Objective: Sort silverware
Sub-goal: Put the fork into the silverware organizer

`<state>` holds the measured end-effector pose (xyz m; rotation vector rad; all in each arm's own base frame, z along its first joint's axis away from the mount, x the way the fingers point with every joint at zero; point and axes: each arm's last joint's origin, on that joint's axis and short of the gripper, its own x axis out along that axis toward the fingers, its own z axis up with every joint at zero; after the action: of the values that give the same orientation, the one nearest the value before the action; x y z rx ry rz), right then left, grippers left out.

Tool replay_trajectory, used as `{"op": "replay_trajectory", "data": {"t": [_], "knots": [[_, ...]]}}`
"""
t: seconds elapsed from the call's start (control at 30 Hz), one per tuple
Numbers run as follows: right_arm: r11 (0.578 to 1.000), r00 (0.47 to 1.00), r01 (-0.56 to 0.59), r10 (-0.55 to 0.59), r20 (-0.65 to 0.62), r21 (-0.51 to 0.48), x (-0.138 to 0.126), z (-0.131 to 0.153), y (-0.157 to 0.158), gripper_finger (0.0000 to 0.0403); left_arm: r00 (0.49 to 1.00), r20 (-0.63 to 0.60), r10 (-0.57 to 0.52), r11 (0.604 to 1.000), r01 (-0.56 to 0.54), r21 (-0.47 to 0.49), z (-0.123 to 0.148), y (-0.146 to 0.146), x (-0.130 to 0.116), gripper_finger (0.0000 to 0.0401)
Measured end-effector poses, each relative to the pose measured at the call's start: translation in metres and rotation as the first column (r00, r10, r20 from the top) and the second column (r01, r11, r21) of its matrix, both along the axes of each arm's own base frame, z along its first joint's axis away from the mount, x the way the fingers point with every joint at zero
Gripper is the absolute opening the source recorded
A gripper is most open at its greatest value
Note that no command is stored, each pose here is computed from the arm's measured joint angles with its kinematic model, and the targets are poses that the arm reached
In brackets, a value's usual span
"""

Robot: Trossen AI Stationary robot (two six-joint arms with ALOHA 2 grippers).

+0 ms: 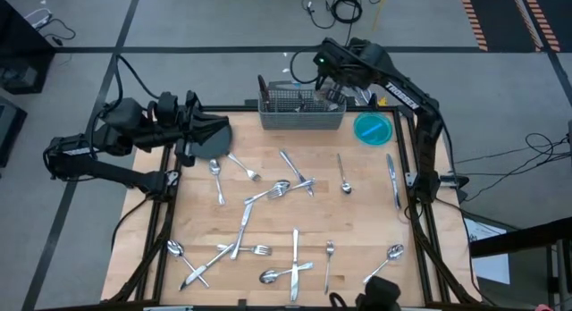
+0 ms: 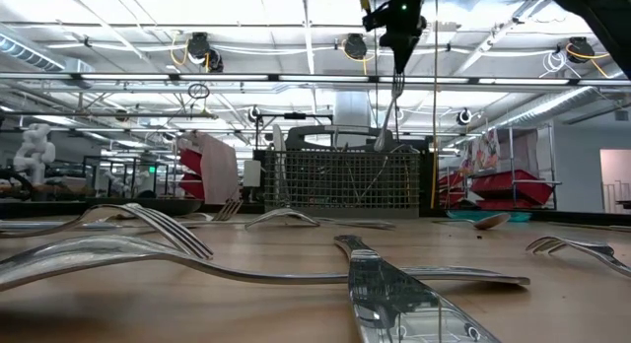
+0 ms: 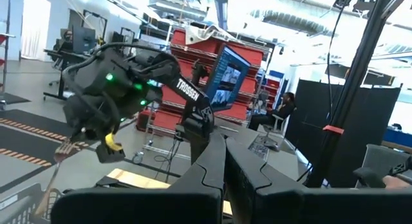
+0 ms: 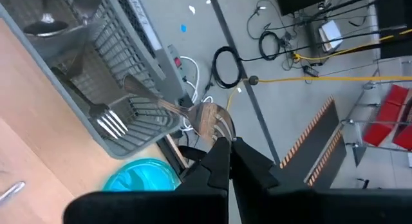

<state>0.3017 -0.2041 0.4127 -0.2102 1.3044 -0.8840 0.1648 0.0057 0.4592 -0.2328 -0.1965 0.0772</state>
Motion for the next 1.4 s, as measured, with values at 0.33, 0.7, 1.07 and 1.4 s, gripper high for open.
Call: {"op": "replay_trajectory", "data": {"t": [0.33,0.7,1.07,1.4], "knots": [[0.994,1.0,-0.015,0.014,0.007,0.108,0.021,-0.031,-0.02,0.0,1.0,0.002,0.0,1.0,0.0,0.001,0.0,0.0,0.0,0.0011],[0.979,0.996,-0.031,0.048,-0.081,0.2,0.044,-0.075,-0.036,0.0,1.0,0.002,0.0,1.0,0.0,0.001,0.0,0.0,0.0,0.0011],[0.968,0.992,-0.048,0.075,-0.102,0.246,0.054,-0.096,-0.045,0.0,1.0,0.001,0.0,1.0,0.0,0.0,0.0,0.0,0.0,0.0011],[0.954,0.991,-0.087,0.113,-0.075,0.285,0.052,-0.091,-0.043,0.0069,1.0,-0.007,0.0,1.0,0.0,0.0,-0.001,0.0,0.0,0.0011]]}}
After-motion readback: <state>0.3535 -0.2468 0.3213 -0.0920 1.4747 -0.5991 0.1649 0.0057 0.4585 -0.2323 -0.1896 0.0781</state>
